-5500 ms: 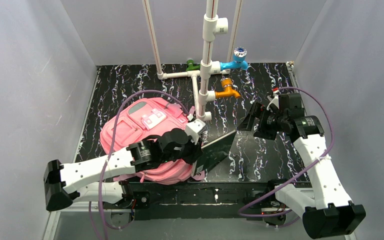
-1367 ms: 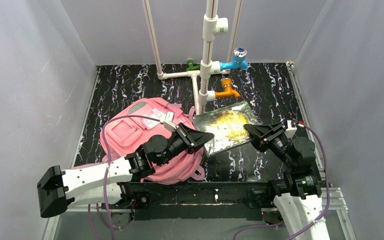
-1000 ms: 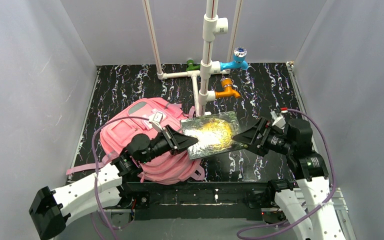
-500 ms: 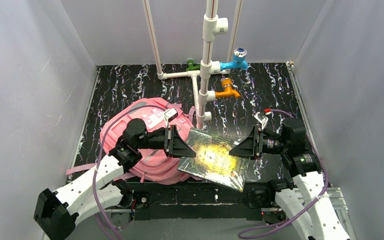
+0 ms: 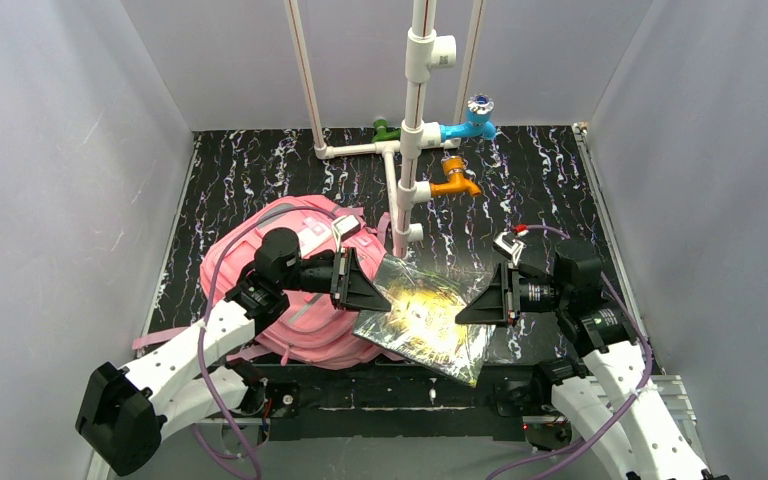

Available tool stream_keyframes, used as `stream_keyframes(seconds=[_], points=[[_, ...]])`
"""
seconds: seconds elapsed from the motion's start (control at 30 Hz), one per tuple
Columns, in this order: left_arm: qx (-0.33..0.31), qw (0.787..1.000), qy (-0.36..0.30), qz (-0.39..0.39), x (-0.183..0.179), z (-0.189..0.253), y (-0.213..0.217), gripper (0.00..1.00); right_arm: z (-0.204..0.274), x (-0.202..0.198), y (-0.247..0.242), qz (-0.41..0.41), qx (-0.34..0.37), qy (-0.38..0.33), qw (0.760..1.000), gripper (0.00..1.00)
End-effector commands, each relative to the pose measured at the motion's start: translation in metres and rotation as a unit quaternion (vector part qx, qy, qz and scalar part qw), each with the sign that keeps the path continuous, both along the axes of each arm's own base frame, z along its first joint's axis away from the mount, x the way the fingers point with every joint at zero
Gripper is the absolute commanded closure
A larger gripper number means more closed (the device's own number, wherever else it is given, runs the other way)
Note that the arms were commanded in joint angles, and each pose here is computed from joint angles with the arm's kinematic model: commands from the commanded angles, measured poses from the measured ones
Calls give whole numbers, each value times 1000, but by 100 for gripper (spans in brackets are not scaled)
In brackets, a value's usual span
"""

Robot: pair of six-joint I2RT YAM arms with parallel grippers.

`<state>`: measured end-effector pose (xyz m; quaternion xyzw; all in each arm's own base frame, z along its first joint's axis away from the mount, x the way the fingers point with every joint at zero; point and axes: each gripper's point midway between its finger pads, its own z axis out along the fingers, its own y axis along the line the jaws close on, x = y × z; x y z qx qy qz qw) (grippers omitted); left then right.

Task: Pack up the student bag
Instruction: Pick up the book from the center of the board.

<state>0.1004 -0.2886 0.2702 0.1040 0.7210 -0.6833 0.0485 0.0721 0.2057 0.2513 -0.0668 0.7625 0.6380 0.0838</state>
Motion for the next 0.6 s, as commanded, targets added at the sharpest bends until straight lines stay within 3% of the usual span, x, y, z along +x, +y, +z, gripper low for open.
stream_keyframes(seconds=[0.0, 0.03, 0.1, 0.17, 0.27, 0.33, 0.43, 0.5, 0.57], points=[[-33, 998, -52, 13, 8, 26, -3, 100, 20, -7, 4, 32, 33, -46, 998, 82], [-27, 998, -49, 18, 10, 21, -2, 95, 20, -6, 4, 31, 34, -45, 998, 87], [10, 998, -43, 37, 16, 6, 1, 75, 18, -4, 4, 27, 32, -42, 998, 97], [106, 989, -51, 84, 27, -23, 15, 55, 11, -2, 4, 21, 21, -35, 999, 99], [293, 936, -118, 156, 44, -56, 62, 39, -9, 2, 3, 8, -16, -11, 1000, 99], [372, 895, -153, 192, 55, -62, 92, 31, -22, 3, 0, -1, -47, 4, 999, 99], [403, 870, -196, 206, 62, -56, 109, 27, -29, 2, -4, -5, -79, 15, 997, 99], [415, 857, -236, 193, 59, -57, 108, 28, -28, 5, -6, -14, -100, 13, 995, 99], [451, 821, -307, 170, 58, -64, 107, 31, -27, 6, -9, -18, -122, 14, 992, 99]])
